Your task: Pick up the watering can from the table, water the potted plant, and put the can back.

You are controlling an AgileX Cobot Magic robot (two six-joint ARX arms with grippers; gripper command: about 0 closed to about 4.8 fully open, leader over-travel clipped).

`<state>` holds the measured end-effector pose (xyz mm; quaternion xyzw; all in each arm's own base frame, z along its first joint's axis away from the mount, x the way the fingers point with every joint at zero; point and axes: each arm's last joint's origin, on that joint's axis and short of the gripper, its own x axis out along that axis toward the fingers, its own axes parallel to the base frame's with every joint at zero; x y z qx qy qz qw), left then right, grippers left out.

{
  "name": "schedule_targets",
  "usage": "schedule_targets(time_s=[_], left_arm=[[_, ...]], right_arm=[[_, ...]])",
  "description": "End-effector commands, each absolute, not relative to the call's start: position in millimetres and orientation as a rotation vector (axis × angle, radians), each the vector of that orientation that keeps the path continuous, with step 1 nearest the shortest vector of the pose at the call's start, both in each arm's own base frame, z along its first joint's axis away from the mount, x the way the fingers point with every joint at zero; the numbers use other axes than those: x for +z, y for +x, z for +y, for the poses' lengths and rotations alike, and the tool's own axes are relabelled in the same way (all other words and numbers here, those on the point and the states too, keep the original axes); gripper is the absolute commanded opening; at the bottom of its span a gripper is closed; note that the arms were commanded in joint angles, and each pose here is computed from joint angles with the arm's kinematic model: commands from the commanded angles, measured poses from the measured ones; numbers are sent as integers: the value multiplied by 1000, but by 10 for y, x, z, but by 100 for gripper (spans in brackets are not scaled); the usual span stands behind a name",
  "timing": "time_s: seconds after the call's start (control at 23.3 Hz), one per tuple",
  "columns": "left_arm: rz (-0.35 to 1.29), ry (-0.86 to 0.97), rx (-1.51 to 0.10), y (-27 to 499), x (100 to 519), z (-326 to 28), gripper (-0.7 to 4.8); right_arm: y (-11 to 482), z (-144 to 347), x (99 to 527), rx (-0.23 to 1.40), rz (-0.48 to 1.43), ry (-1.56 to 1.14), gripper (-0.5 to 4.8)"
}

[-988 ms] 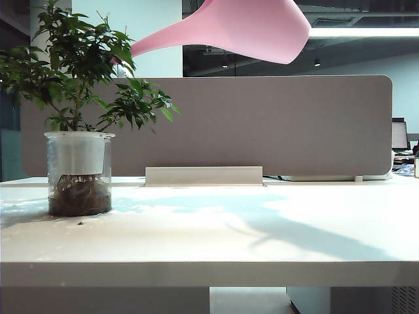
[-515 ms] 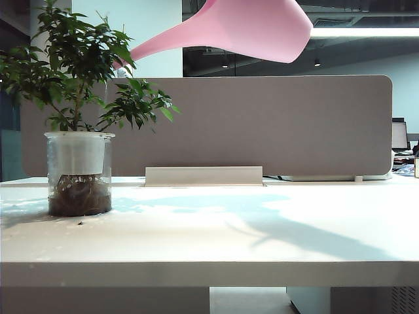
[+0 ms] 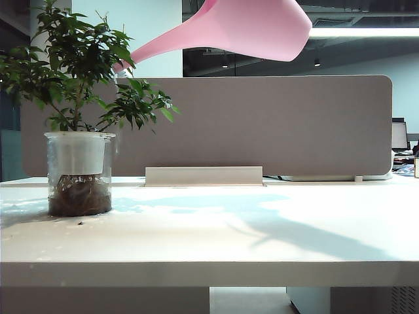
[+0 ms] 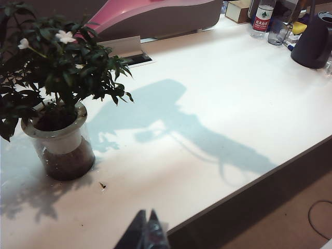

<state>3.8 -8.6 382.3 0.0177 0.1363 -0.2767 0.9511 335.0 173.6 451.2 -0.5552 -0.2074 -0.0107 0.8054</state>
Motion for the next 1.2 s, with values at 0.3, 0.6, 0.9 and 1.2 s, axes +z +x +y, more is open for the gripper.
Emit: schedule_targets(time_s=[0.3, 0.6, 0.9, 1.2], left_arm=[[260, 38, -569, 37, 3843, -87, -5], [260, 38, -569, 37, 3843, -87, -5], [261, 38, -569, 37, 3842, -87, -5], [261, 38, -569, 38, 3843, -87, -5]], right_arm=[[3322, 1674, 4551, -91, -336, -899, -6], [3369, 1678, 4211, -45, -205, -611, -6], [3368, 1499, 3750, 40, -178, -345, -6], [3409, 997, 3042, 78, -166, -18, -3]])
